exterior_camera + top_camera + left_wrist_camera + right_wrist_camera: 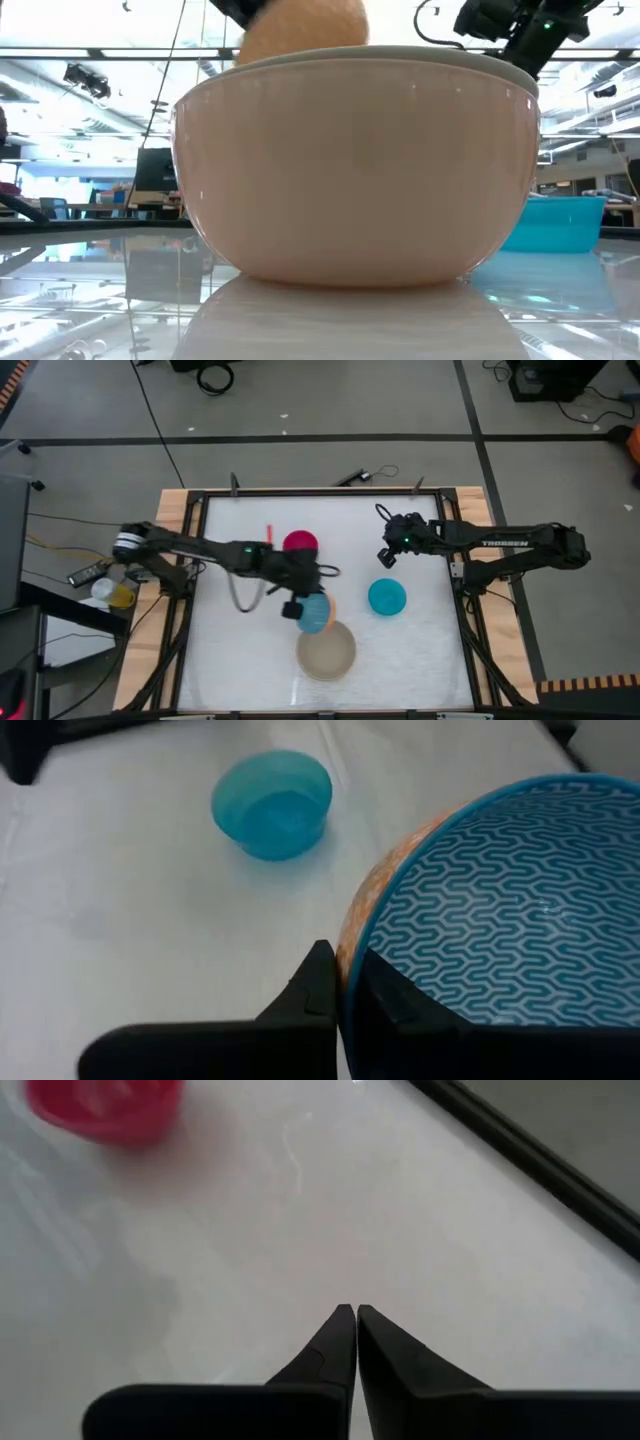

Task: Nest bowls inside each other
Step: Stack the blue patterned bowl on top of the gray bowl

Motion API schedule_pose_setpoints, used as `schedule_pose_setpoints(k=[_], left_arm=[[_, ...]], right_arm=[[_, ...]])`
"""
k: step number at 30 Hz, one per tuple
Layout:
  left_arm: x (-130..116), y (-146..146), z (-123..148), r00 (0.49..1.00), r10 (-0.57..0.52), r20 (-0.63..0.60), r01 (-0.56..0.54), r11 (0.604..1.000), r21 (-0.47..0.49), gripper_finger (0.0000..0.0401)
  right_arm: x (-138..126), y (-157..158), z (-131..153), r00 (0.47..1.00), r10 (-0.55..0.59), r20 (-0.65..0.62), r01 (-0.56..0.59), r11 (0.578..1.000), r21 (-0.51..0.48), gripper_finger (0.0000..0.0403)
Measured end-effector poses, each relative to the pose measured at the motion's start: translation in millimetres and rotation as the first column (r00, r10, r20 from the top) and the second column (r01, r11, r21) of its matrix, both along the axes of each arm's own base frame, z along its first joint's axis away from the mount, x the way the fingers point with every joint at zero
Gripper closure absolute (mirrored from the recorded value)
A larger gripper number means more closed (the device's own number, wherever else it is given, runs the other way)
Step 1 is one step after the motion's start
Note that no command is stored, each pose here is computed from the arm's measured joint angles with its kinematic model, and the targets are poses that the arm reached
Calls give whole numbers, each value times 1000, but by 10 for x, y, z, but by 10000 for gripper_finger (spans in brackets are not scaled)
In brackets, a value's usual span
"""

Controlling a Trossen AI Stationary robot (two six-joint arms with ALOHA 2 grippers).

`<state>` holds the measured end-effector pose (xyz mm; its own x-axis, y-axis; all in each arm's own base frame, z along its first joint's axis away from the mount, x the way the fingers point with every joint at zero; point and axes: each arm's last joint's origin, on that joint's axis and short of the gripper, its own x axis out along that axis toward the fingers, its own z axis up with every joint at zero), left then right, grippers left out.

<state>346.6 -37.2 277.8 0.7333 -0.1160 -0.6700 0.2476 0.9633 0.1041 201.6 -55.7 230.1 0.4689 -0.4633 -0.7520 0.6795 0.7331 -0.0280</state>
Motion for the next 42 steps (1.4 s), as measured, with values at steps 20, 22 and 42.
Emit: schedule_pose_setpoints(k=[20,22,42], left_arm=[[458,-396,-500,984,-135,-112,135,991,-11,387],[385,-382,-313,991,-118,-68,119,993,5,387],[-1012,-155,-585,899,349,-262,-387,916,-107,387]], right_arm=[[-174,164,-267,992,-36,-120,44,997,66,381],[-171,199,-264,992,-14,-122,22,998,64,375],[-167,396,-269,993,36,-113,-25,995,97,216]])
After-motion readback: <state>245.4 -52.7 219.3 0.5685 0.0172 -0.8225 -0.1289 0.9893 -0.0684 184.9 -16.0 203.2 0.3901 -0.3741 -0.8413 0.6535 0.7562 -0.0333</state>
